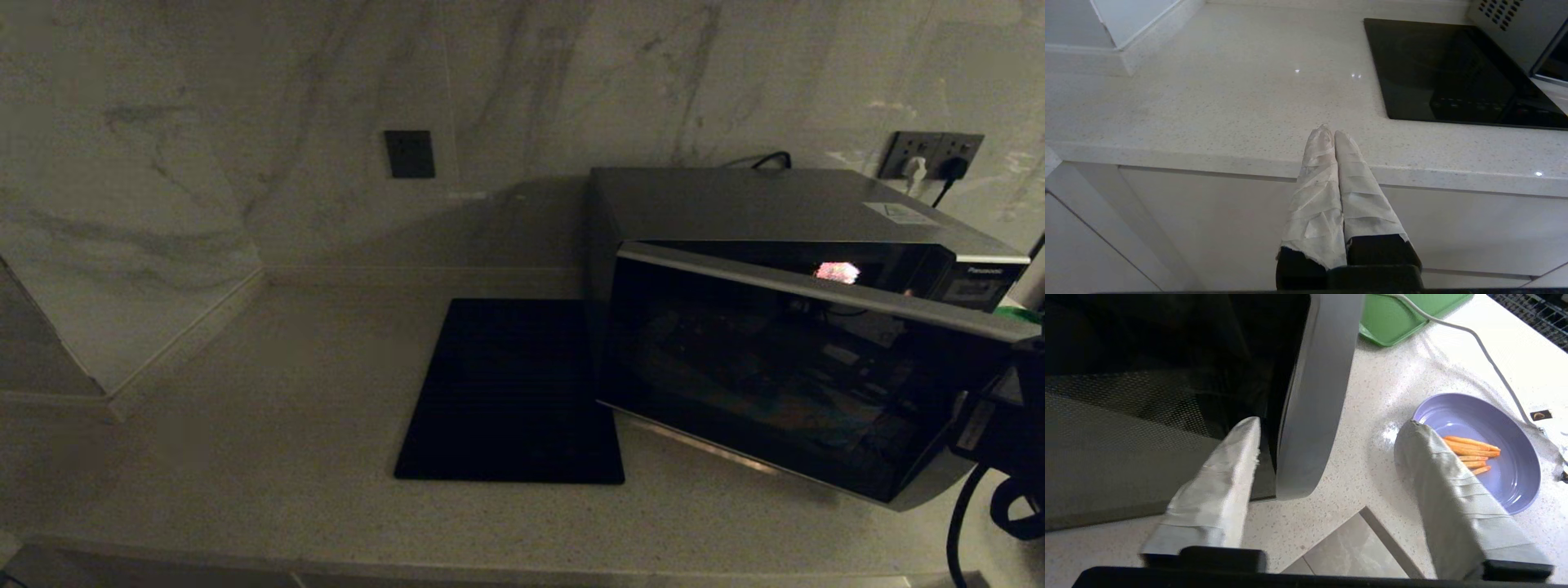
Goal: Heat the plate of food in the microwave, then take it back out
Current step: Open the microwave oven
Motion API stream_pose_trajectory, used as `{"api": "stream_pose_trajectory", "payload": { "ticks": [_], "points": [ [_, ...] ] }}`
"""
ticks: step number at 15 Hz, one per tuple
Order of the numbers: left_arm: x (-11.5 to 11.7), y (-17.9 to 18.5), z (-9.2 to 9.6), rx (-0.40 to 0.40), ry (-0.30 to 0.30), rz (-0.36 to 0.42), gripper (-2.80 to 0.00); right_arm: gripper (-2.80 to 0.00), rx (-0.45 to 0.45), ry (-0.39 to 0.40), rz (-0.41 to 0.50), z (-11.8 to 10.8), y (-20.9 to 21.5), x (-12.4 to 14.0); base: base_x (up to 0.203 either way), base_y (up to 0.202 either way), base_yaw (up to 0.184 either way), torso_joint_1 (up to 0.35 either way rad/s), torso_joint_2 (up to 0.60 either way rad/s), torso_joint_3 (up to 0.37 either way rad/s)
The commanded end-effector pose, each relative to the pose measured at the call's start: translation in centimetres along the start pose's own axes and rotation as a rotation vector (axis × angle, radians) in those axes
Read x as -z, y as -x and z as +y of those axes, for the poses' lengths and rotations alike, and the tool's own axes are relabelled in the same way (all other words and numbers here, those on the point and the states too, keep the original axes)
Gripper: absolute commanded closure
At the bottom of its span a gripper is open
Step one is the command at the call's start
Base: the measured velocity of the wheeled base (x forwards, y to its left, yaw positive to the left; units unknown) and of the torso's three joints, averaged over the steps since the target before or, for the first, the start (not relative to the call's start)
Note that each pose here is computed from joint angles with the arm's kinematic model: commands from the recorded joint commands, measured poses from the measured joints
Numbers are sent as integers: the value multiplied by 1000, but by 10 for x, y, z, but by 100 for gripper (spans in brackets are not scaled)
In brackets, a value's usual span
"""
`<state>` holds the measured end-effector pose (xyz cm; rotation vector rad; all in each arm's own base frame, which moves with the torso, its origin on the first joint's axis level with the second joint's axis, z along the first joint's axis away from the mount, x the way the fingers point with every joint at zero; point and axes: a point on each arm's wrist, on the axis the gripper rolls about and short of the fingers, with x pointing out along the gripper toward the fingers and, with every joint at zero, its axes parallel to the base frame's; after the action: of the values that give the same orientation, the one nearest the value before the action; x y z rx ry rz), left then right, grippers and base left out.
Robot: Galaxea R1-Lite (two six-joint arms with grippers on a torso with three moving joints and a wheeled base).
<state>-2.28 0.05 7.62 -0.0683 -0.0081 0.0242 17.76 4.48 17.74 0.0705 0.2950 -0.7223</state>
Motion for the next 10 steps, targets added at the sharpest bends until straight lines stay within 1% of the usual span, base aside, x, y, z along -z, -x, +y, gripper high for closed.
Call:
{"api": "stream_pose_trajectory", "payload": {
  "ticks": [1,3,6,9,10],
  "points": [
    [0,0,0,-1,1,0,0,-280,-9,-30,-30,-3,6,-8,0,0,0,0,0,0],
    [0,0,0,0,1,0,0,-280,-47,-80,-75,-7,17,-26,0,0,0,0,0,0],
    [0,0,0,0,1,0,0,-280,-88,-133,-160,-16,34,-65,0,0,0,0,0,0],
    [0,0,0,0,1,0,0,-280,-105,-149,-241,-22,49,-105,0,0,0,0,0,0],
    [0,0,0,0,1,0,0,-280,-98,-142,-263,-23,51,-117,0,0,0,0,0,0]
  ]
}}
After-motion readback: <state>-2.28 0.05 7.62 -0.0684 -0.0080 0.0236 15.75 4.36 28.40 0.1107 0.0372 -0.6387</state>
